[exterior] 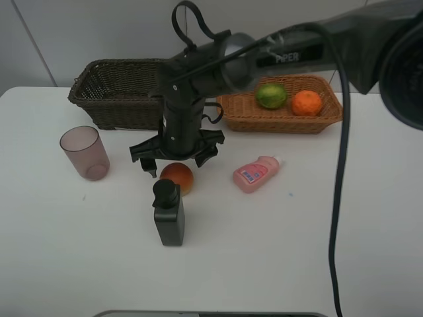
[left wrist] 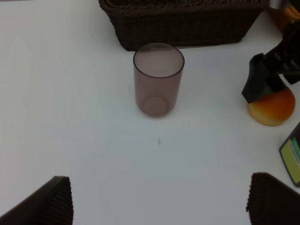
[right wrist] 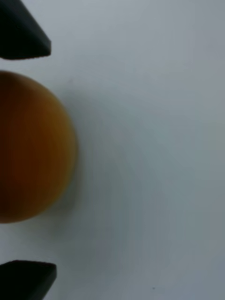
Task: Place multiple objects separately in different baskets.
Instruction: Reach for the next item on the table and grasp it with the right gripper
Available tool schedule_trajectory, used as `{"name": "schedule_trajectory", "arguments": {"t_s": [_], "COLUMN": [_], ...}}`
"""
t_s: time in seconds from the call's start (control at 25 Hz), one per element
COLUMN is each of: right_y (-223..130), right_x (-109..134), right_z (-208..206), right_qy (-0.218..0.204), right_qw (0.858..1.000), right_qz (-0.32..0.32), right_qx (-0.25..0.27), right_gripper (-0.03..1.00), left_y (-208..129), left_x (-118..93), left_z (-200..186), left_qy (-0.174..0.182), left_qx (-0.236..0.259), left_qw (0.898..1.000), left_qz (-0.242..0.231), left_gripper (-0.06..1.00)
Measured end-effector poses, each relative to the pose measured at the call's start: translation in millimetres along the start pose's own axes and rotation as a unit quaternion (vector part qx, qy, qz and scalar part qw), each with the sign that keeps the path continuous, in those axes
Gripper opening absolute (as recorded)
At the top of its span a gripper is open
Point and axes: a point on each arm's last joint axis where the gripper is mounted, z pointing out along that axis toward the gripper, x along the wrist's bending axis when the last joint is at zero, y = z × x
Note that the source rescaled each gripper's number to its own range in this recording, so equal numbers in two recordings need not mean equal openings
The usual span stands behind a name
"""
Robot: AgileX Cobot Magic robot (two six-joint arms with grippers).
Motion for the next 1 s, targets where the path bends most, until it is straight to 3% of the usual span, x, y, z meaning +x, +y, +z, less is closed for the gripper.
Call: {"name": "schedule_trajectory", "arguments": {"t_s": [0.56,0.64,0.68,0.76,1.0], "right_y": [-7,-7,-7,-7,-8], "right_x": [4,5,4,4,4], "right_z": [17,17,17,17,18], "right_qy": [-0.008,-0.007,-0.008,-0.008,-0.009], "right_qw": [1.0,1.0,1.0,1.0,1.0], "right_qz": [-0.008,-0.008,-0.008,-0.008,-0.008], "right_qx": [0.018,0.018,0.018,0.019,0.02], "right_gripper": [0.87,0.74,0.61,0.23,0.22], "left_y": [0,0,0,0,0], "left_x": [0,0,0,0,0], "left_z": [0,0,0,0,0], "left_qy": [0.0,0.0,0.0,0.0,0.0], "left_qx": [0.0,0.0,0.0,0.0,0.0], "left_qw": [1.0,1.0,1.0,1.0,1.0], "left_qz": [0.0,0.0,0.0,0.0,0.0], "left_gripper": [0.96,0.96,0.96,0.96,0.96]}}
